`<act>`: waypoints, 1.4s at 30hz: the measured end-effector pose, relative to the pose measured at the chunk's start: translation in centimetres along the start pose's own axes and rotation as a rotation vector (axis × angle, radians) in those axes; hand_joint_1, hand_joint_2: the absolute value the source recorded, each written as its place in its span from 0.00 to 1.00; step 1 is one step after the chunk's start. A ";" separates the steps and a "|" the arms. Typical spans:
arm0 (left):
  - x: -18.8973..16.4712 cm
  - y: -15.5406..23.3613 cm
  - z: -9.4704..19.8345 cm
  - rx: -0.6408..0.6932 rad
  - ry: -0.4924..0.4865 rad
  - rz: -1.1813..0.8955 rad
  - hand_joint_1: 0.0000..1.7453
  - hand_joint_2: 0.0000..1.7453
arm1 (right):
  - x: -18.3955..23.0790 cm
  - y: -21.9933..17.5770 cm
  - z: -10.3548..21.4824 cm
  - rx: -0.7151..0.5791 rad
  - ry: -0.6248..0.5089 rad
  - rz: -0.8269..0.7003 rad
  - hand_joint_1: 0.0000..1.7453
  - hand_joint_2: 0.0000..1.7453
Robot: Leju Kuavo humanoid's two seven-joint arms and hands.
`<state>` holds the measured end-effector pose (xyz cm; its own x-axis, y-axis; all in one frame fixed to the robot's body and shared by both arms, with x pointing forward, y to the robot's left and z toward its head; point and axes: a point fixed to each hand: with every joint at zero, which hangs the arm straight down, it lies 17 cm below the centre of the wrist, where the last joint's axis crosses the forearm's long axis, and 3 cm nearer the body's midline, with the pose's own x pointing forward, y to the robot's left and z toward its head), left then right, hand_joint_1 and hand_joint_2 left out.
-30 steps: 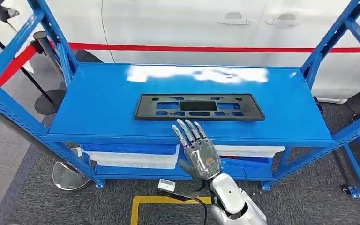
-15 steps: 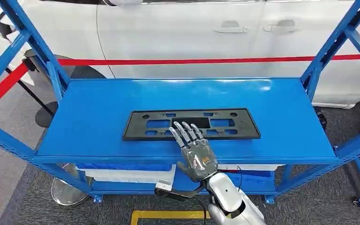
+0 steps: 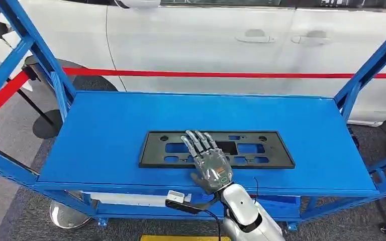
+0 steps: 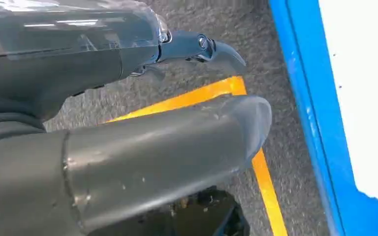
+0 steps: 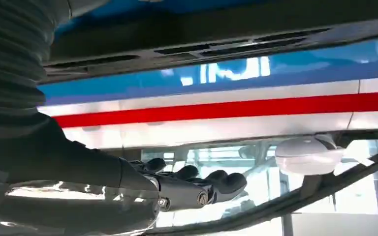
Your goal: Take the parts from the cabinet and place them on the table.
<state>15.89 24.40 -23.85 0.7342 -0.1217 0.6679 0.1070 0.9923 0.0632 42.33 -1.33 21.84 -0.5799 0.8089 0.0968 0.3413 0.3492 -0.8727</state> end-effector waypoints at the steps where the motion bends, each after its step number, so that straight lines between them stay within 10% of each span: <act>1: 0.0 0.0 0.0 -0.001 0.002 -0.005 0.00 0.00 | -0.1 0.3 0.1 0.013 0.000 0.011 0.00 1.00; 6: 0.2 -0.4 -0.2 -0.017 0.003 -0.027 0.00 0.00 | -0.8 2.3 -0.7 0.129 -0.030 0.135 0.00 1.00; 7: 0.5 -0.7 -0.3 -0.026 0.000 -0.029 0.00 0.00 | -1.1 3.1 -0.8 0.172 -0.044 0.173 0.62 1.00; 8: 0.9 -0.7 -0.5 -0.028 -0.007 -0.031 0.00 0.00 | -1.4 4.0 -1.0 0.216 -0.057 0.207 1.00 1.00; 18: 1.5 -1.0 -0.8 -0.037 -0.009 -0.037 0.00 0.00 | -7.3 8.7 -1.8 0.455 -0.006 0.359 1.00 1.00; 33: 1.4 -0.8 -0.7 -0.025 -0.017 -0.022 0.00 0.00 | -9.3 7.6 -1.0 0.384 0.069 0.231 1.00 1.00; 38: 1.3 -0.7 -0.5 -0.014 -0.025 -0.015 0.00 0.00 | -6.5 3.7 -1.4 0.221 0.067 -0.046 1.00 1.00; 42: 0.6 -0.2 0.0 0.016 -0.029 0.010 0.00 0.00 | -2.9 -7.2 -3.0 -0.131 0.023 -0.549 1.00 1.00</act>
<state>16.29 24.12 -23.51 0.7158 -0.1115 0.6894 0.0887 0.9937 0.0686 43.79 -4.82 29.27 -0.6828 0.5013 0.5315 0.0835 0.7762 -0.6249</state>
